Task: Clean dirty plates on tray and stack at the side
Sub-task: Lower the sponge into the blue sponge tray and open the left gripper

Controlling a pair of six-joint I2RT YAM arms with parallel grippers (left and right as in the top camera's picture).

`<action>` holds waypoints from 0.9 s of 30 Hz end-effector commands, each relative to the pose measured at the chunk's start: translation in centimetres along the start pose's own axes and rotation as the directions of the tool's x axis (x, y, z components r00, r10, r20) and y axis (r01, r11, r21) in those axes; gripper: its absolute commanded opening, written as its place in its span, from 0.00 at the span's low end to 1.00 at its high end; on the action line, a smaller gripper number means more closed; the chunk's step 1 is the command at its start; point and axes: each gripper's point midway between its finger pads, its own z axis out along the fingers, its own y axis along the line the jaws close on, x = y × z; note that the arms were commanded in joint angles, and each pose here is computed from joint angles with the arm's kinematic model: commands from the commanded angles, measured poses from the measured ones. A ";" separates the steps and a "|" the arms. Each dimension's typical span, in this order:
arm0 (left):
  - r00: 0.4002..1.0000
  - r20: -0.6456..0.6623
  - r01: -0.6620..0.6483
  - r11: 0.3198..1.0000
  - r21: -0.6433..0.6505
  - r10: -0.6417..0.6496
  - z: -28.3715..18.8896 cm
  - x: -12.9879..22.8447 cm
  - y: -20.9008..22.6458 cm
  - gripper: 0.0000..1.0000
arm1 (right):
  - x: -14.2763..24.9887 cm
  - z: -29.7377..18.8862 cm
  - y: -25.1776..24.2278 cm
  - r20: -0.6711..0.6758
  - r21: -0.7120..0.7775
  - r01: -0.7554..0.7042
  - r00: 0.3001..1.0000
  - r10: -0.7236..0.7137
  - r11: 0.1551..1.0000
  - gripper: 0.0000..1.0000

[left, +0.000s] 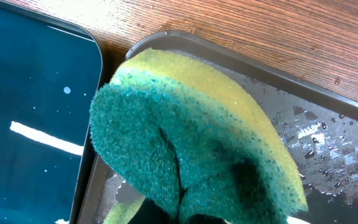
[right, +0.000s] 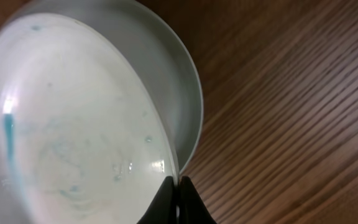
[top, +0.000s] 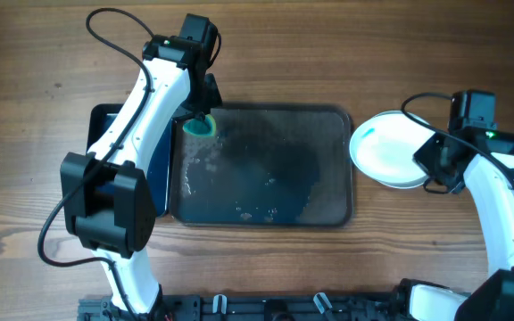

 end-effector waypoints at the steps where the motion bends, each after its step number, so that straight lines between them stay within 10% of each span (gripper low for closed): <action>1: 1.000 -0.015 0.018 1.000 0.000 -0.018 0.6 0.2 0.0 0.04 | 0.2 0.8 -0.9 -0.001 0.042 -0.022 1.000 0.022 0.999 0.04; 10: 1.000 -0.015 0.018 1.000 0.000 -0.018 0.6 0.2 0.0 0.04 | -1.6 0.5 -0.7 0.078 0.047 -0.029 0.997 0.025 0.998 0.06; 16: 1.000 -0.025 0.016 1.000 -0.008 -0.016 0.6 0.4 0.2 0.04 | -2.3 0.2 1.0 0.095 -0.028 0.049 0.994 -0.046 0.998 0.65; 27: 0.999 -0.034 0.012 0.999 -0.031 -0.013 -3.1 0.4 4.9 0.04 | -1.5 -10.6 14.0 0.182 -0.516 0.385 0.922 -0.342 0.765 0.77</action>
